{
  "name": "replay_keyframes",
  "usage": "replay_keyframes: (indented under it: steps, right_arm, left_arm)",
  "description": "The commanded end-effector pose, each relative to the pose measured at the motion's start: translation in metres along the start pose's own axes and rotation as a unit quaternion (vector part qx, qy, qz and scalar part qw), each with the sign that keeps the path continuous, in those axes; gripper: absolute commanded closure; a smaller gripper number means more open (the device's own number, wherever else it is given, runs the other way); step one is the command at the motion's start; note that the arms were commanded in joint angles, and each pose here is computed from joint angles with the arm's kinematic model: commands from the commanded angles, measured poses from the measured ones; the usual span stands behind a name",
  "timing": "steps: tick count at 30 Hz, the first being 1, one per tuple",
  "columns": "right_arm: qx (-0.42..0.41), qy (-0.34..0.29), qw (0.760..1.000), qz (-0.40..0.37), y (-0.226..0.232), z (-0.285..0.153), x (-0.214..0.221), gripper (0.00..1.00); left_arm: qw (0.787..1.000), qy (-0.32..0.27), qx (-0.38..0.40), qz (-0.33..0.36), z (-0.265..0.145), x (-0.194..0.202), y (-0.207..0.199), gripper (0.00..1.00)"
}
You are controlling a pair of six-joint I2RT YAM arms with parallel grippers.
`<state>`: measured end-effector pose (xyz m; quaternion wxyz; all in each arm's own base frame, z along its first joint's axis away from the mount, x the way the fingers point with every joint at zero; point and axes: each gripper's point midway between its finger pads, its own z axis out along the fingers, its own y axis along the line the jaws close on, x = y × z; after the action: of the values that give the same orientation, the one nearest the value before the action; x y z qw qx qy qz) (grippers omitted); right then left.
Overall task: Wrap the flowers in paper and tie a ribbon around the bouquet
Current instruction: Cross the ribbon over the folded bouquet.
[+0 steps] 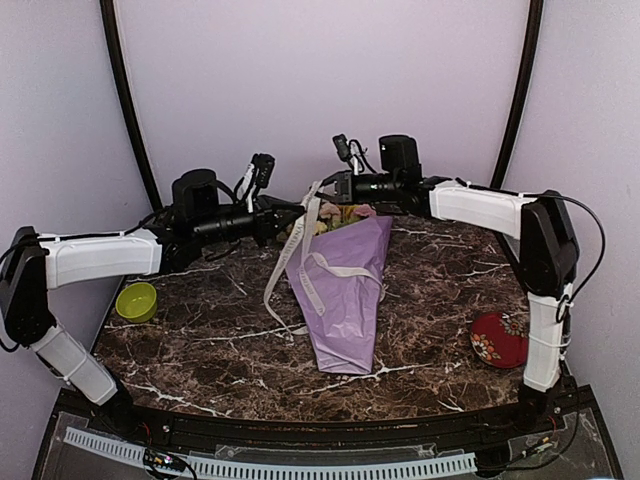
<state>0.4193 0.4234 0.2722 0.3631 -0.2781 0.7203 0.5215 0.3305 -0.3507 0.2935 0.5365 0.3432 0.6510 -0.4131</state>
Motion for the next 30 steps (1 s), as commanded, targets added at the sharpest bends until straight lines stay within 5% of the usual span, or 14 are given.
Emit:
replay_keyframes:
  steps: [1,12,16,21,26,30]
  right_arm:
    - [0.102,-0.079,0.99,-0.065,-0.007,-0.041,-0.063,1.0]
    - [0.224,-0.075,0.968,-0.083,-0.05,-0.083,-0.06,1.0]
    - [0.235,-0.059,0.968,-0.058,-0.07,-0.092,-0.04,1.0]
    - [0.226,-0.025,0.973,-0.03,-0.083,-0.086,-0.006,1.0]
    - [0.21,-0.011,0.978,-0.009,-0.085,-0.079,0.007,1.0]
    - [0.197,-0.005,0.98,0.005,-0.086,-0.075,0.015,1.0]
  left_arm:
    - [1.0,0.016,0.004,-0.001,-0.005,0.009,-0.006,1.0]
    - [0.991,0.113,0.055,-0.04,0.039,0.059,-0.012,0.99]
    - [0.99,0.124,0.06,-0.029,0.042,0.061,-0.013,0.56]
    - [0.991,0.131,-0.005,0.003,0.032,0.059,0.013,0.3]
    - [0.976,0.155,-0.117,-0.099,0.015,0.081,0.103,0.5]
    - [0.959,0.216,-0.145,-0.111,0.027,0.118,0.127,0.51]
